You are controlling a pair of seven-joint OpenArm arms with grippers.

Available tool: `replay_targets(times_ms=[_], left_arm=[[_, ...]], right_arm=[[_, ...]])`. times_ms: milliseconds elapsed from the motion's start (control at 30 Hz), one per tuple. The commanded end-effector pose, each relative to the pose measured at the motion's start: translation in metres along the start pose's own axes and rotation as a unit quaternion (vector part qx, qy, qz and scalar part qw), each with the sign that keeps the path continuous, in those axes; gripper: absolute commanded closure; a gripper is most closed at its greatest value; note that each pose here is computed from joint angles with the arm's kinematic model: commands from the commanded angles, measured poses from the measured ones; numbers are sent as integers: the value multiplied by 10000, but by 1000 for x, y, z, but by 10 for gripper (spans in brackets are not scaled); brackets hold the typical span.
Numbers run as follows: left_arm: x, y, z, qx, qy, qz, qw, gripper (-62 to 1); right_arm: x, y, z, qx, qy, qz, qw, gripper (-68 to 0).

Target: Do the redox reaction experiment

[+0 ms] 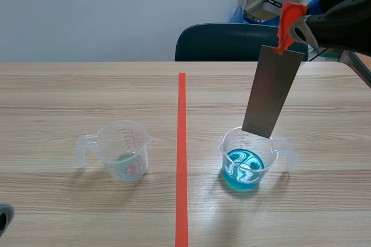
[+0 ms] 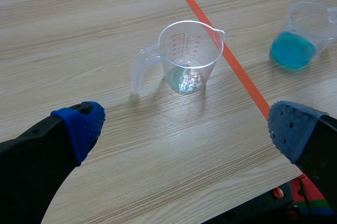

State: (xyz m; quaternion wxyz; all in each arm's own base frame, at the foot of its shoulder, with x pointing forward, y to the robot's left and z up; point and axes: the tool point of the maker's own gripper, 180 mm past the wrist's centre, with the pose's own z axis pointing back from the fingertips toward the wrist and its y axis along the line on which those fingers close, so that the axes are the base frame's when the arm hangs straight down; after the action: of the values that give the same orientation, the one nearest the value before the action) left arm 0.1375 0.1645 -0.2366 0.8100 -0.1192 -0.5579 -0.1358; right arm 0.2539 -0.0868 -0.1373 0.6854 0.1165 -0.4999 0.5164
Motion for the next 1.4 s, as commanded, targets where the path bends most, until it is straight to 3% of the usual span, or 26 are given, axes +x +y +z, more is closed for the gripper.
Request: replay_targets(times_ms=[0, 533, 1367], left_arm=[[8, -3, -1, -33, -134, 20, 9999, -623], [8, -3, -1, -33, -136, 20, 9999, -623], [8, -3, -1, -33, -134, 20, 9999, -623]], right_arm=[[4, -5, 2, -65, -36, 83, 9999, -8], [5, -5, 1, -84, -90, 26, 9999, -8], [-1, -5, 1, -89, 73, 8, 9999, -8]])
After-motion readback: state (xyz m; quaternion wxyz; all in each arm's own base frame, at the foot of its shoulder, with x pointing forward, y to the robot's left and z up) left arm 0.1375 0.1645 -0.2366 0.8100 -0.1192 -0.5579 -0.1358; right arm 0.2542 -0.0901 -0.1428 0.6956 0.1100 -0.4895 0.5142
